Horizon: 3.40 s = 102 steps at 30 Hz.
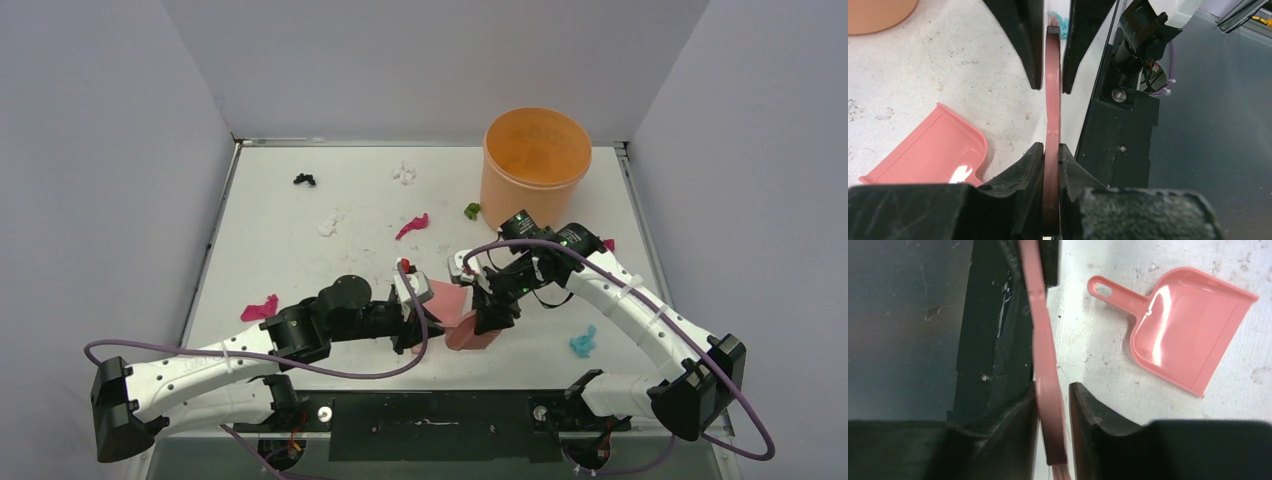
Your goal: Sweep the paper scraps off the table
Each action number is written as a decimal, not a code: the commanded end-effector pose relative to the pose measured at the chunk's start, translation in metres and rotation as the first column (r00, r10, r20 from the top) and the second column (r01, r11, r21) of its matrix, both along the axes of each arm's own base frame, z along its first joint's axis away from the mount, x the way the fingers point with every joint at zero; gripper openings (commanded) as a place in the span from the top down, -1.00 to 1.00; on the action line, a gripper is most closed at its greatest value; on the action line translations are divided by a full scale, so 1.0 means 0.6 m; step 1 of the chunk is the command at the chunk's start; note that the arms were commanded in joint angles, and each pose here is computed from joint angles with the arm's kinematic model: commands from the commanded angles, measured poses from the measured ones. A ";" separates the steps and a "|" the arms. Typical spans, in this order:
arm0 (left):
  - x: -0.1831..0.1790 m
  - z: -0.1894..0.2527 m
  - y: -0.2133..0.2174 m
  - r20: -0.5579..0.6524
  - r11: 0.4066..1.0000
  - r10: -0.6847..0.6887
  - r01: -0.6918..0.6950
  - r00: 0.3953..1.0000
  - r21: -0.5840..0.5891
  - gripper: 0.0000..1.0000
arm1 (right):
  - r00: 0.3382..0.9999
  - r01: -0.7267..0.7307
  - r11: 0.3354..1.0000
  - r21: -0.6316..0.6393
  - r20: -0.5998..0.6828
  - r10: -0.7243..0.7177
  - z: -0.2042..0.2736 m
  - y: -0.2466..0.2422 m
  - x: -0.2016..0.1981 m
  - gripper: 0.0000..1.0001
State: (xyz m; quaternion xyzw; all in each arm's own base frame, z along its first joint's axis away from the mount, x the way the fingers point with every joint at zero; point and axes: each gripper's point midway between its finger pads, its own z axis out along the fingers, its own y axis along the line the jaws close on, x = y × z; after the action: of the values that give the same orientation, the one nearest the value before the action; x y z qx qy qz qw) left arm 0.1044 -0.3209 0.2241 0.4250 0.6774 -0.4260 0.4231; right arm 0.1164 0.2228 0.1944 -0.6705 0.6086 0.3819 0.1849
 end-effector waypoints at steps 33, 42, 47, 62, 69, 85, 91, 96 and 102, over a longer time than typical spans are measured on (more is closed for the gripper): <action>0.060 0.124 0.566 -0.057 0.132 0.990 -0.988 0.127 0.080 1.00 | 0.846 0.393 0.913 -0.110 0.433 -0.312 -0.131 0.227 0.154 -0.76; 0.064 0.138 0.565 -0.078 0.140 0.987 -0.989 0.137 0.040 1.00 | 0.719 0.341 0.920 -0.195 0.685 -0.121 -0.174 0.240 0.125 -0.73; 0.064 0.134 0.560 -0.107 0.154 0.983 -0.988 0.151 0.026 1.00 | 0.620 0.415 0.889 -0.192 0.775 -0.122 -0.171 0.199 0.152 -0.78; 0.080 0.130 0.525 -0.083 0.202 0.976 -0.979 0.201 -0.004 1.00 | 0.603 0.592 0.778 -0.211 0.757 -0.253 -0.150 -0.024 0.238 -0.84; 0.090 0.122 0.496 -0.059 0.234 0.971 -0.972 0.233 0.008 1.00 | 0.728 0.519 0.851 -0.086 0.566 -0.386 -0.081 -0.035 0.231 -0.82; 0.109 0.112 0.467 0.039 0.248 0.968 -0.968 0.249 0.029 1.00 | 0.919 0.324 0.910 -0.258 0.314 -0.238 -0.159 -0.001 0.124 -0.81; 0.114 0.114 0.454 0.036 0.264 0.964 -0.964 0.265 0.017 1.00 | 0.931 0.292 0.920 -0.260 0.296 -0.212 -0.169 0.020 0.093 -0.84; 0.117 0.115 0.447 0.051 0.270 0.961 -0.962 0.272 0.028 1.00 | 0.928 0.295 0.921 -0.254 0.307 -0.212 -0.181 0.021 0.086 -0.84; 0.118 0.114 0.441 0.049 0.276 0.959 -0.961 0.278 0.031 1.00 | 0.839 0.424 0.855 -0.299 0.485 -0.246 -0.207 -0.010 0.134 -0.79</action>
State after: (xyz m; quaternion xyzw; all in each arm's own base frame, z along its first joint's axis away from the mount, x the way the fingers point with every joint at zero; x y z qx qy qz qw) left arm 0.1707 -0.0477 0.2803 -0.0378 0.8142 -0.0403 0.5779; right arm 0.1678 0.2187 0.0650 -0.6586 0.7188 0.1194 0.1881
